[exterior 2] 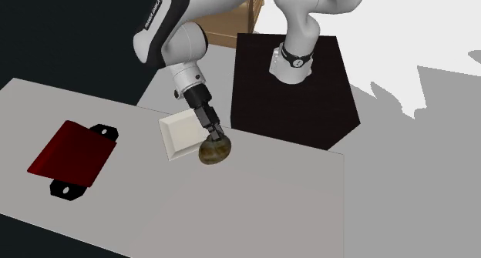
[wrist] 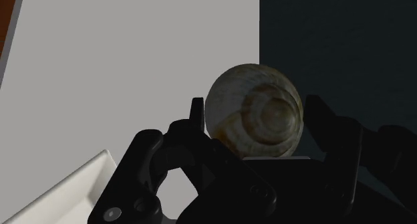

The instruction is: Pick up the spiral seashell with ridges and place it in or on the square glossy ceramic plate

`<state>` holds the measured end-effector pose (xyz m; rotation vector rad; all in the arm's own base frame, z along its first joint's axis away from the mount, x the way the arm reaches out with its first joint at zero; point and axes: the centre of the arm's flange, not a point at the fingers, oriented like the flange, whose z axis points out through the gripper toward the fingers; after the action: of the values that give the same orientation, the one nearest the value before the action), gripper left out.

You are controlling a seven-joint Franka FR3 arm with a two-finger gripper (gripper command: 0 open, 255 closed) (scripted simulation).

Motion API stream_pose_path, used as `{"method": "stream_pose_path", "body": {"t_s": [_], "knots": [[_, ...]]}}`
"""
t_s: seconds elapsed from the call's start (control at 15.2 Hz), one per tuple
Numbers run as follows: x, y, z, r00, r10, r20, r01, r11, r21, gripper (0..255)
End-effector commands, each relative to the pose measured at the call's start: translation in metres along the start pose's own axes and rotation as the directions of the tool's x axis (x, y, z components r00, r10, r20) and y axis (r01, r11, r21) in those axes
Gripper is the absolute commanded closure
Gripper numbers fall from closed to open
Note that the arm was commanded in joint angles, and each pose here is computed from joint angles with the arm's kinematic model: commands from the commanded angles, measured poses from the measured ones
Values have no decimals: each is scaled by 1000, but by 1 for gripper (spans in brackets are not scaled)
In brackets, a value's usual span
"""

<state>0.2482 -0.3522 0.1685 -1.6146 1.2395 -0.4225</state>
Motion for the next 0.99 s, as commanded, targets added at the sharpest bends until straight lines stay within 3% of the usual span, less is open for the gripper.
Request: {"method": "stream_pose_path", "body": {"t_s": [0.0, 0.66, 0.92], "knots": [[13, 8, -24, 1000, 1, 1, -1, 1000, 0, 255], [68, 41, -141, 1000, 1, 1, -1, 1000, 0, 255], [74, 59, -132, 1000, 1, 1, -1, 1000, 0, 255]]}}
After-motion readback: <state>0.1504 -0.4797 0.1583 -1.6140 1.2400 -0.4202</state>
